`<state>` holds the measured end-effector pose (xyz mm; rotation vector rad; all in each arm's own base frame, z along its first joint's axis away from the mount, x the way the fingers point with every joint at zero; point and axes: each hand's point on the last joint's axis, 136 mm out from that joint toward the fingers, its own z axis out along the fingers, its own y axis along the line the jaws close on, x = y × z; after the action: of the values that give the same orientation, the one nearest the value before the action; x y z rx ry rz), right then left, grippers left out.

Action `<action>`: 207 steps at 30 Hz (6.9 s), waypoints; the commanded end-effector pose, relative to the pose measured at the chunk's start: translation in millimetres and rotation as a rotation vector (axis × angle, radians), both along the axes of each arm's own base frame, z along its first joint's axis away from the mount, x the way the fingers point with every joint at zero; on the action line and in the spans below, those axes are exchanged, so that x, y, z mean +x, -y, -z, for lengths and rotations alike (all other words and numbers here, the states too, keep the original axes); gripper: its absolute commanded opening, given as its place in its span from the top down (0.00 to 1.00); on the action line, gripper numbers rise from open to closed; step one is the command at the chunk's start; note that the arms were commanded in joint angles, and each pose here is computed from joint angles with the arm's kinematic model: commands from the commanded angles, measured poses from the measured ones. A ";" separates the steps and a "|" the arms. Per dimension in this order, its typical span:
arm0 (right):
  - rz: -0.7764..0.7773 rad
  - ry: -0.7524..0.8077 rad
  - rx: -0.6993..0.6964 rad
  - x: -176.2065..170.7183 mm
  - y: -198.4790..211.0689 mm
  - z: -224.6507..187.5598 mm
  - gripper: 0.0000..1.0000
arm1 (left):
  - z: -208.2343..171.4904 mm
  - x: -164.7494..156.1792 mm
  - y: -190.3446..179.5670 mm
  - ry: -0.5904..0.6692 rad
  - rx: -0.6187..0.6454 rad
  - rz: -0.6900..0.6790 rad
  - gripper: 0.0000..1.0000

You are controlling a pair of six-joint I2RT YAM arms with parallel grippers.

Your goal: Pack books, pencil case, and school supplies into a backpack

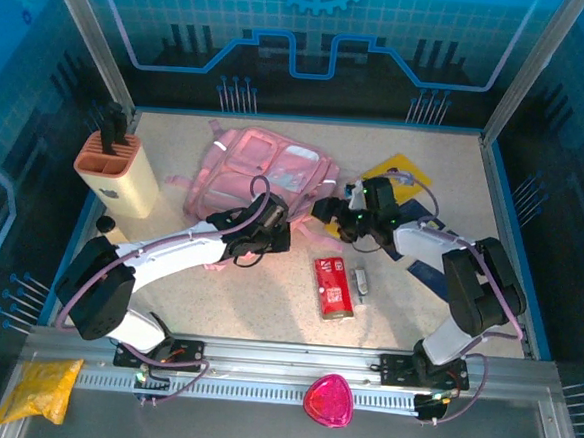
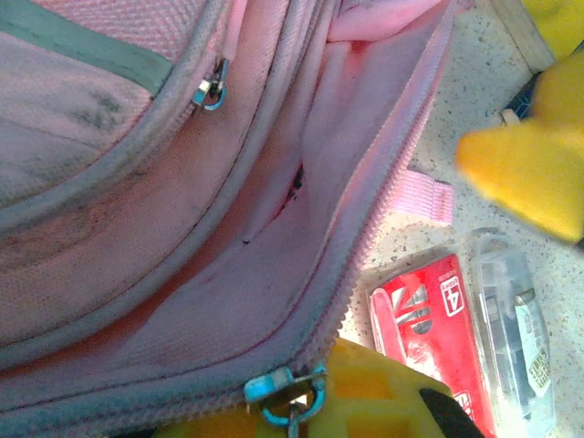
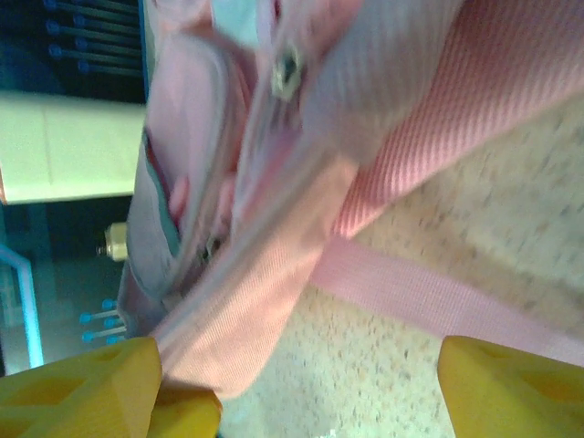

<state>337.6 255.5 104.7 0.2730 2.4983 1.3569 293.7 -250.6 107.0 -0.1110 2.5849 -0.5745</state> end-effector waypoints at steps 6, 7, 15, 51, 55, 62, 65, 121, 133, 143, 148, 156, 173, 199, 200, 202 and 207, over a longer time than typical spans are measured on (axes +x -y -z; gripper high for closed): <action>0.101 -0.091 0.132 -5.3 -33.6 -3.9 0.23 | -19.9 1.6 26.3 0.060 -0.113 0.066 1.00; 0.111 -0.099 0.139 -4.2 -35.4 -2.6 0.24 | -20.0 1.1 27.4 0.060 -0.114 0.073 1.00; 0.146 -0.107 0.159 6.2 -44.0 3.2 0.36 | -21.5 -1.6 31.5 0.064 -0.118 0.098 1.00; 0.202 0.029 -0.089 78.0 41.4 -10.6 1.00 | 5.5 -37.3 -70.4 0.023 0.082 0.001 1.00; 0.185 0.032 -0.107 87.8 42.5 -13.5 1.00 | 7.8 -37.8 -73.8 0.015 0.053 -0.002 1.00; 0.128 0.029 -0.141 68.1 37.7 -21.6 0.74 | -7.0 -24.9 -49.7 0.034 -0.066 -0.001 1.00; 0.120 0.006 -0.143 50.0 38.2 -23.4 0.55 | -15.1 -15.7 -41.9 0.058 -0.111 -0.030 1.00; 0.188 0.045 -0.277 50.0 55.0 0.1 1.00 | -6.2 -39.8 -40.7 -0.088 0.024 0.094 1.00; 0.169 0.090 -0.314 84.0 72.3 -10.7 1.00 | 6.5 -42.8 -80.0 -0.133 0.049 0.071 1.00; 0.078 0.068 -0.311 73.1 55.3 -16.5 0.70 | -11.7 -16.1 -25.4 -0.068 -0.137 0.094 1.00; 0.059 0.007 -0.328 45.7 63.9 -23.3 0.42 | -6.5 -2.5 -18.2 -0.076 -0.140 0.057 1.00; 0.055 -0.090 -0.337 -8.3 48.8 -21.6 0.17 | -7.2 -1.0 5.9 -0.064 -0.156 0.107 1.00; 0.085 -0.143 -0.375 0.5 -1.6 25.3 0.17 | -18.9 -18.1 45.7 -0.032 -0.143 0.283 1.00; 0.090 0.029 -0.505 71.9 69.0 8.6 1.00 | 25.0 -12.2 -63.0 -0.128 0.020 0.130 1.00; 0.088 0.039 -0.504 75.2 69.3 6.4 1.00 | 26.9 -10.9 -67.3 -0.130 0.023 0.123 1.00; 0.075 0.054 -0.469 81.4 64.4 0.8 1.00 | 30.9 -7.5 -73.9 -0.137 0.027 0.105 1.00; 0.024 0.065 -0.443 82.6 49.8 -6.4 0.90 | 28.8 6.5 -62.3 -0.117 -0.050 0.084 1.00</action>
<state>396.7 204.4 85.1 0.2342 2.7413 0.7440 300.1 -186.3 81.6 -0.0342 2.6975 -0.6355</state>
